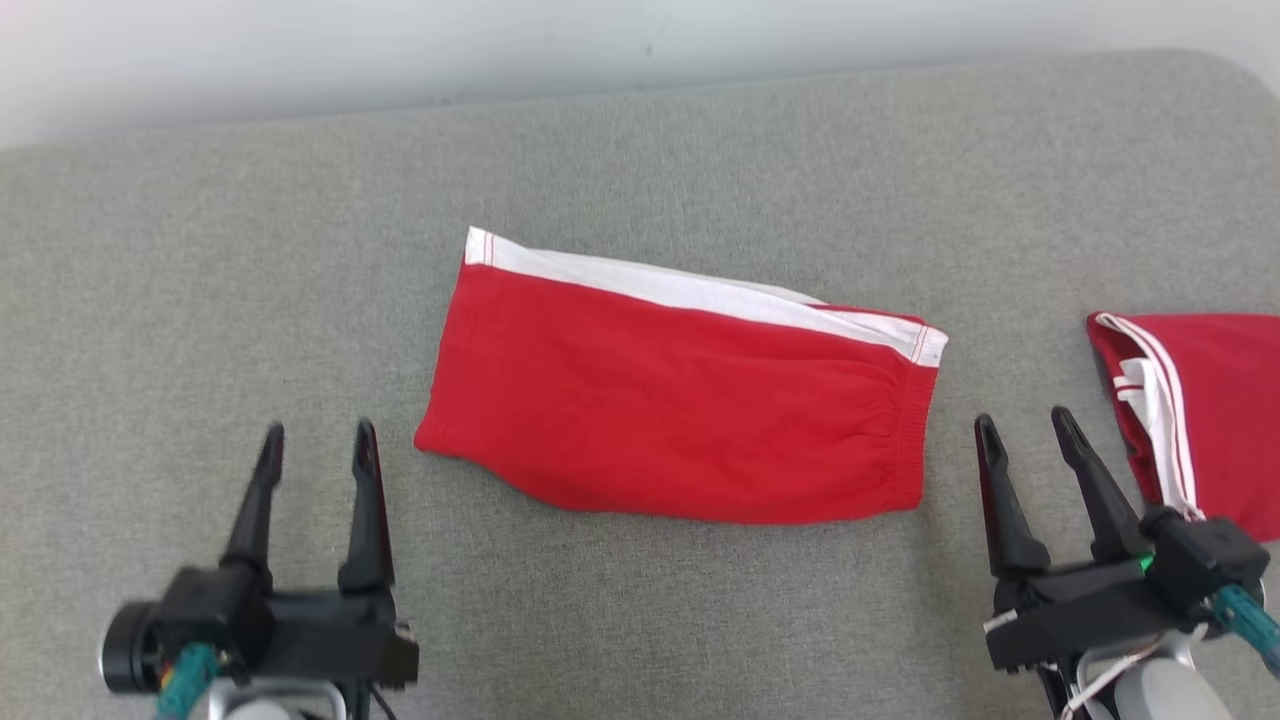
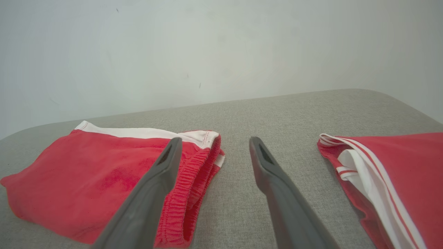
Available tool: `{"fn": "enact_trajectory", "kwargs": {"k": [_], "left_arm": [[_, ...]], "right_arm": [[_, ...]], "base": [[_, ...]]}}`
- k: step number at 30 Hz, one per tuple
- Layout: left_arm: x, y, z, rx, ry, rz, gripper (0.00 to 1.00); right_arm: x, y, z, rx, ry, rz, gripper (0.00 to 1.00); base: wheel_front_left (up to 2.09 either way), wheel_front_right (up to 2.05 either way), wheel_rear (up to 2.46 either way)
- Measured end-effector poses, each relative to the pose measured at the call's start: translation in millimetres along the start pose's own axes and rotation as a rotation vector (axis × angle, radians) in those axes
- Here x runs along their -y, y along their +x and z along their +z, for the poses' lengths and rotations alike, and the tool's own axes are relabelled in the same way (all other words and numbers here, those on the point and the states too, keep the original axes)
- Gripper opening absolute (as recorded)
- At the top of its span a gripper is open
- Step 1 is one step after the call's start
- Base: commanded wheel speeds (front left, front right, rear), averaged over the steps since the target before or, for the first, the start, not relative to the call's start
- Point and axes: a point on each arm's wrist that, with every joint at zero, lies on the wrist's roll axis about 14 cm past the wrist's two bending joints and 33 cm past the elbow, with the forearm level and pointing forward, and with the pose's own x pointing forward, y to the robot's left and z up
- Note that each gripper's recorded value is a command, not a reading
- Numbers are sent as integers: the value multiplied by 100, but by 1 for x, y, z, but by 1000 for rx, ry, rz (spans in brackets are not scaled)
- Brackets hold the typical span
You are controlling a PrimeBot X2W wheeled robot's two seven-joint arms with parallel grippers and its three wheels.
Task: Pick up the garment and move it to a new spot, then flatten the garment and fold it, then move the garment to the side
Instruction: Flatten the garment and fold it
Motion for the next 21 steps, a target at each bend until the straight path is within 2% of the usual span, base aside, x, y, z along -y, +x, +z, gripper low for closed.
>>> {"fn": "enact_trajectory", "kwargs": {"k": [7,21], "left_arm": [[2,-24,-10,-52,9,-5,100],[5,-26,-11,-73,13,-20,100]], "right_arm": [[-5,-19,5,2,-6,-23,100],[-13,-31,4,-16,24,-38,100]], "base": [[0,0,0],[0,0,0]]}}
